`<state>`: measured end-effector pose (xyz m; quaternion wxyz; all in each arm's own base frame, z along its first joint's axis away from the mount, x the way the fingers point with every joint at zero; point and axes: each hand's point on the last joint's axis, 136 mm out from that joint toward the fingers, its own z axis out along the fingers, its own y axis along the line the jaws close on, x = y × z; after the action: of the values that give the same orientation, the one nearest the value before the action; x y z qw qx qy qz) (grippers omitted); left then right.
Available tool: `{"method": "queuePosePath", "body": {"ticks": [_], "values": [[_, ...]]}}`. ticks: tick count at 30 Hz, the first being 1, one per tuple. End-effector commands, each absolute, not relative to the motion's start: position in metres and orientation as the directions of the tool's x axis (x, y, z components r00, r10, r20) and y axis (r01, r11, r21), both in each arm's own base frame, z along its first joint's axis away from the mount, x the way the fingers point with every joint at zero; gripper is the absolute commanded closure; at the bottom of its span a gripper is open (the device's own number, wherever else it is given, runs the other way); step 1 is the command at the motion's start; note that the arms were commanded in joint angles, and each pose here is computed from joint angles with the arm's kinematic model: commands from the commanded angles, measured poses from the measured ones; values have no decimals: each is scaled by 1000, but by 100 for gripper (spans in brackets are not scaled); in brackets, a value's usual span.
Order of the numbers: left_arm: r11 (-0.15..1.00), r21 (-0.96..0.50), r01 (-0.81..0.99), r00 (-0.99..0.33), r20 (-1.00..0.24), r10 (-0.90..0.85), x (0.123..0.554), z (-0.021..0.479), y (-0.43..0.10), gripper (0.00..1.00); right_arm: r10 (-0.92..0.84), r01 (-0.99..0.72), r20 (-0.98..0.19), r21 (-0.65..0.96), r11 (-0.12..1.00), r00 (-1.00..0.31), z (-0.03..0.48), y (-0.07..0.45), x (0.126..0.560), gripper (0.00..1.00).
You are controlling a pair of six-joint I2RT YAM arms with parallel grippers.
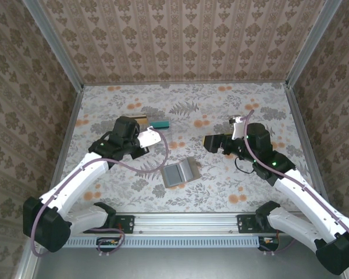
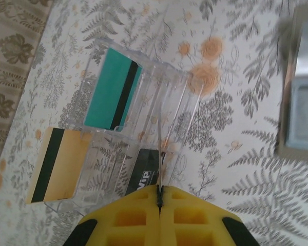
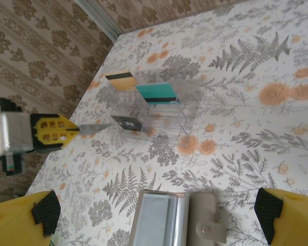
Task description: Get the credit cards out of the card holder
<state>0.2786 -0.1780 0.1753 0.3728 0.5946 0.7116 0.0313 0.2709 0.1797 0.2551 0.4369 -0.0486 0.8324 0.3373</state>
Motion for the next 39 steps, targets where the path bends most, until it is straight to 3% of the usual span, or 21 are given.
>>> {"method": "queuePosePath", "body": {"ticks": [1, 19, 39], "values": [[87, 585, 806, 155, -350, 924, 285, 159, -174, 100, 210, -386, -810, 467, 796, -548, 265, 171, 277, 0], [78, 613, 786, 116, -270, 956, 328, 114, -141, 100, 193, -388, -810, 455, 801, -553, 259, 177, 289, 0], [49, 573, 818, 95, -217, 971, 335, 87, -132, 100, 170, -394, -810, 442, 806, -561, 251, 179, 292, 0]]}}
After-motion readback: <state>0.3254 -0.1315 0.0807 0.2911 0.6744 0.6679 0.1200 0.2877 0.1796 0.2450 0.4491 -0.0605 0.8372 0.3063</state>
